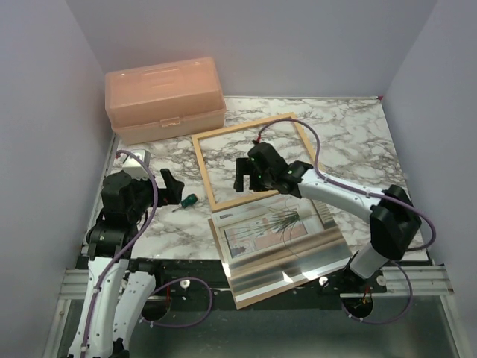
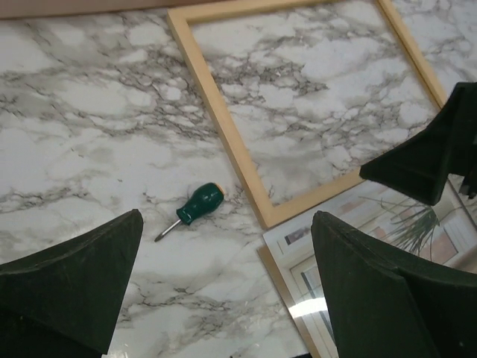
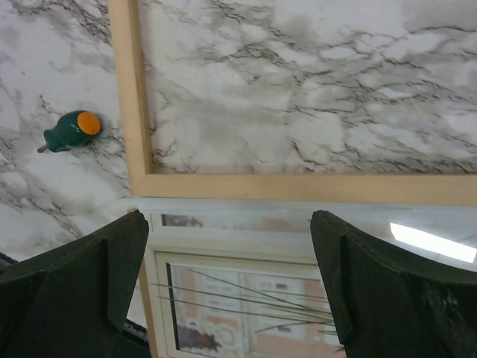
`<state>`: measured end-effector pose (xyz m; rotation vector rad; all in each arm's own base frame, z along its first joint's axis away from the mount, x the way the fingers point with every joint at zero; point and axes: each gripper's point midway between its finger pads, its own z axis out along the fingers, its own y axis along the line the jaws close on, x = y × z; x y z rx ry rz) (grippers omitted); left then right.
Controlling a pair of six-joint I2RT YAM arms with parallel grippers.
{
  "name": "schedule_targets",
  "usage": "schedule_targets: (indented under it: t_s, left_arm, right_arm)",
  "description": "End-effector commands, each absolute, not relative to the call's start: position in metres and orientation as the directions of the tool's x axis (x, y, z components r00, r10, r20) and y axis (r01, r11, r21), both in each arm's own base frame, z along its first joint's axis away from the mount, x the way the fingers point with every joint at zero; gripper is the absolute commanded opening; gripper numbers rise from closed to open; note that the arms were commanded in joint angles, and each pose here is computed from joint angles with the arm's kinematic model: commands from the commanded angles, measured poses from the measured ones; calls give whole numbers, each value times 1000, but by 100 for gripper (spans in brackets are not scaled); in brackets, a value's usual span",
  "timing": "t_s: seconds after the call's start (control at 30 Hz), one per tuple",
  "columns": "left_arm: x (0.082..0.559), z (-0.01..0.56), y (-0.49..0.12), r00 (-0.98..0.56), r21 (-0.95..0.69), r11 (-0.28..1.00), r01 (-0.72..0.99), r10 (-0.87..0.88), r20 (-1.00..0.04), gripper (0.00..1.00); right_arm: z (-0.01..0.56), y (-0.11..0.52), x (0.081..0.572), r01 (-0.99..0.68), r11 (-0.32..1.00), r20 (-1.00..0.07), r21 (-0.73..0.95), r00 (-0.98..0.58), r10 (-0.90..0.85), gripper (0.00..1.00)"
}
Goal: Put the photo into the frame
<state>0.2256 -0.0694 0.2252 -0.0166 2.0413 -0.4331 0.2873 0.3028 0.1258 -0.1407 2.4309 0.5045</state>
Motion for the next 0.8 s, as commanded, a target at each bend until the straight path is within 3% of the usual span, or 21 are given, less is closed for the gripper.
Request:
schedule_targets:
  t_s: [0.0,0.2,0.33,0.77]
  left_arm:
    - [236,250,-52,-359,-255,959,123,-197,-912,98]
    - [236,248,-54,-378,-268,955,125,-204,-903,98]
    - [236,246,-54,-385,-269,956,119,-205,-900,99]
    - [236,244,-61,-404,-279,948,154,-198,-893,98]
  right_arm:
    - [123,341,307,-231,929,-651,289,-759,14,99]
    - [92,401,312,-304,925,-630,228,-770,-98,95]
    - [71,429,309,-344,921,-614,182,-772,-167,87]
    - [17,442,291,-380,919,-560,109,-787,-259,59]
